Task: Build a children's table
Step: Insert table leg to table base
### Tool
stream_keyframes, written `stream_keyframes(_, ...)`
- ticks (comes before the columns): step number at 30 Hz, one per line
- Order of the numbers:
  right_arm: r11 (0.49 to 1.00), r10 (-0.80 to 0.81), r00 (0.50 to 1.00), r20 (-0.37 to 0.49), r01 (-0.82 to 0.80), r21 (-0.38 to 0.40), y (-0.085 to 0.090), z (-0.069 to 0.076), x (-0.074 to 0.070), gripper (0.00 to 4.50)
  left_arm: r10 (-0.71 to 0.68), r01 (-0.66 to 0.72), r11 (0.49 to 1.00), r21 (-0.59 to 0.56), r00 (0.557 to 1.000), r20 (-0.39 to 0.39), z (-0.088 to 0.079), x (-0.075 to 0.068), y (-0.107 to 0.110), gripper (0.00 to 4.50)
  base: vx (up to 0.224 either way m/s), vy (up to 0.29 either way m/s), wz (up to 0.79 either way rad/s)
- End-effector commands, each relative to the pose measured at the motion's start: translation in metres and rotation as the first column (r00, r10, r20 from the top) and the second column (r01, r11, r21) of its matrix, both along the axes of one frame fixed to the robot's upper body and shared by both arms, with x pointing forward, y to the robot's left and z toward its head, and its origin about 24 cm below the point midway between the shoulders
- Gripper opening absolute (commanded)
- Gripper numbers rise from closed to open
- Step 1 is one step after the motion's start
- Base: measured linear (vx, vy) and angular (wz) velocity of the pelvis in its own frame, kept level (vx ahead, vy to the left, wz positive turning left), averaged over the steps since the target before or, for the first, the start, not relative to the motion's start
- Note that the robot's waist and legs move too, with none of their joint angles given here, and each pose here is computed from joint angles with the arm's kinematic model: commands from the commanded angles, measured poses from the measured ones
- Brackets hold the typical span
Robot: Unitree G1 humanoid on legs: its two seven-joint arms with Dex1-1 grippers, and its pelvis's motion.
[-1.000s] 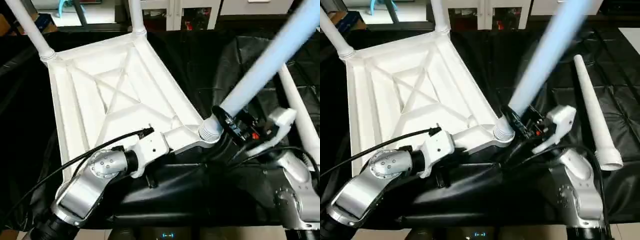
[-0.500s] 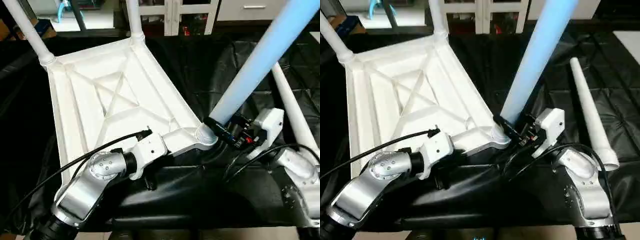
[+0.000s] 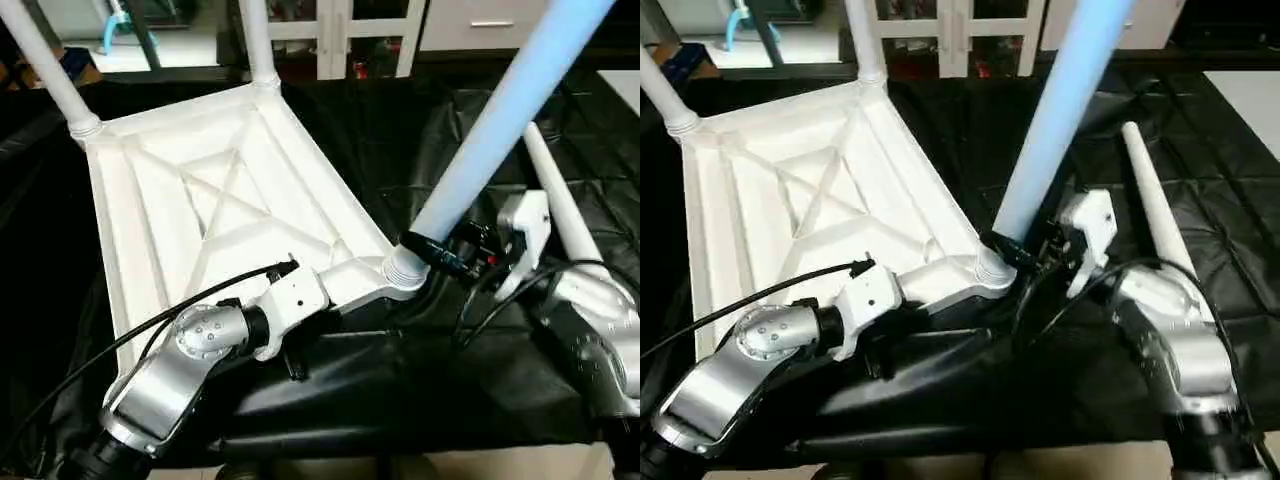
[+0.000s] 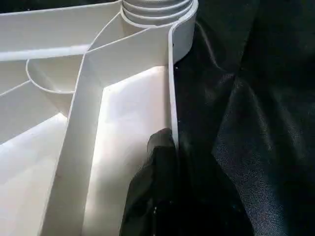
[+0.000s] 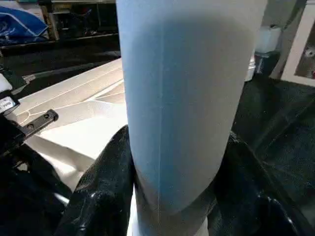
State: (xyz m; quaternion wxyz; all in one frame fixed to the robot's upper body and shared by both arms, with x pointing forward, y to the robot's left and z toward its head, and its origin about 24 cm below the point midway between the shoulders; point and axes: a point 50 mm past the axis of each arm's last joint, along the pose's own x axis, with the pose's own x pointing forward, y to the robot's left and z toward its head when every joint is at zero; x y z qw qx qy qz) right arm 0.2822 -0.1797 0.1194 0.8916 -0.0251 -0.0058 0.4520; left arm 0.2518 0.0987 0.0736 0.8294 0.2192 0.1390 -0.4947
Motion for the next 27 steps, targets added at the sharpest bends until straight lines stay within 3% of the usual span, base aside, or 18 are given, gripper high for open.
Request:
stream_keyframes(1,0.997,0.022,0.936,-0.353,-0.046,-0.061,0.002,-0.061,-0.011,1.79,0.005,-0.001,0.999,0.04,0.996,-0.09,-0.02,-0.006,0.001,0.0,0.0,0.0,0.0)
stream_keyframes(9,0.991,0.007,0.92,-0.392,-0.059,-0.121,0.005,-0.065,-0.001,1.79,0.003,0.001,0.999,0.04,0.996,-0.091,-0.02,-0.007,0.002,0.0,0.0,0.0,0.0)
stream_keyframes(11,0.997,-0.054,0.933,-0.355,0.029,-0.076,0.006,-0.056,0.013,1.79,0.0,0.003,0.999,0.039,0.996,-0.087,-0.019,-0.007,0.001,0.0,0.0,0.0,0.0)
stream_keyframes(17,0.998,-0.064,0.94,-0.336,0.059,-0.026,0.005,-0.04,0.026,1.79,-0.01,0.014,0.999,0.05,0.997,-0.083,-0.02,-0.008,0.002,0.0,0.0,0.0,0.0)
stream_keyframes(23,0.999,-0.033,0.936,-0.349,0.018,-0.046,0.007,-0.038,0.027,1.79,-0.011,0.015,0.998,0.053,0.997,-0.081,-0.02,-0.007,0.002,0.0,0.0,0.0,0.0)
stream_keyframes(27,0.996,-0.062,0.915,-0.399,0.032,-0.081,0.004,-0.048,0.024,1.79,-0.011,0.015,0.998,0.054,0.997,-0.08,-0.02,-0.007,0.001,0.0,0.0,0.0,0.0)
